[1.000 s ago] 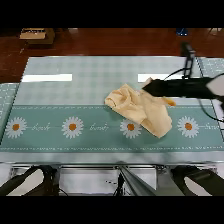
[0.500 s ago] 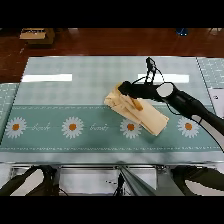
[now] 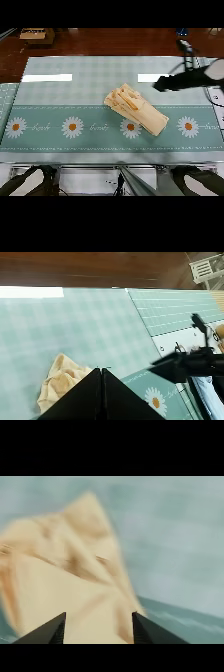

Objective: Fold the shirts.

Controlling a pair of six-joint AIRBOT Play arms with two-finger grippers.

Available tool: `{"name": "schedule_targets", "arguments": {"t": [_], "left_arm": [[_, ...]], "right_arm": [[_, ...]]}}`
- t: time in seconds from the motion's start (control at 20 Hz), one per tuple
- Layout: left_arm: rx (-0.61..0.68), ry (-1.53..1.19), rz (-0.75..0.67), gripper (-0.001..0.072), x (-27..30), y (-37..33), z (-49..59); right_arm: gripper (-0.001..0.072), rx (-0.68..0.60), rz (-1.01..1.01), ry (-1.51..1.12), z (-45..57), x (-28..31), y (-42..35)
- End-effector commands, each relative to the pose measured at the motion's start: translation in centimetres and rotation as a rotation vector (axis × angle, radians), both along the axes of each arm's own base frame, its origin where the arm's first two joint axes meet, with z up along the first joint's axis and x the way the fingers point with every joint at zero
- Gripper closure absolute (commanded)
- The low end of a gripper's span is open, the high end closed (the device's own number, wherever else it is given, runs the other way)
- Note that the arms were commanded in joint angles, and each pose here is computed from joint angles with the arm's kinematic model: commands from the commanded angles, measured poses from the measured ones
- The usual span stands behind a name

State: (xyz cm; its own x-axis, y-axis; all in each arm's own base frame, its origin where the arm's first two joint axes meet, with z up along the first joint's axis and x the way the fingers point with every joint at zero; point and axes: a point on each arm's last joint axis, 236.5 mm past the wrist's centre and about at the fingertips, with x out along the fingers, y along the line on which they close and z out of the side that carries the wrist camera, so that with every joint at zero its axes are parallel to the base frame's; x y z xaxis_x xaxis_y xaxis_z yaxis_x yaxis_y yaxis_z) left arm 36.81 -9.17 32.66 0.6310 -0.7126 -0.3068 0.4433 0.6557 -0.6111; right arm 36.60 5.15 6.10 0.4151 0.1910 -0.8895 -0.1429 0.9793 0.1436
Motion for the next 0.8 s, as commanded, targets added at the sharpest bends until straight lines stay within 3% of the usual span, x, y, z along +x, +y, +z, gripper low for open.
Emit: {"name": "schedule_targets", "arguments": {"t": [0.0,0.15,0.25,0.55,0.75], "left_arm": [[0.008,0.000,0.008,0.0689,0.3,0.2,-0.2],[0.037,0.010,0.023,0.0689,0.4,0.7,-0.8],[0.048,0.015,0.028,0.0688,0.5,0.8,-1.1],[0.048,0.015,0.028,0.0689,0.5,0.8,-1.1],[0.048,0.015,0.028,0.0689,0.5,0.8,-1.1]], "right_arm": [[0.0232,-0.384,-0.345,0.271,-1.7,-11.7,-17.7],[0.0181,0.355,-0.485,0.230,-7.4,-12.4,-7.7],[0.0119,0.638,-0.539,0.192,-8.6,-11.7,-3.5],[0.0117,0.753,-0.625,0.181,-13.2,-11.7,0.7],[0.0119,0.715,-0.634,0.160,-13.9,-10.4,2.7]]}}
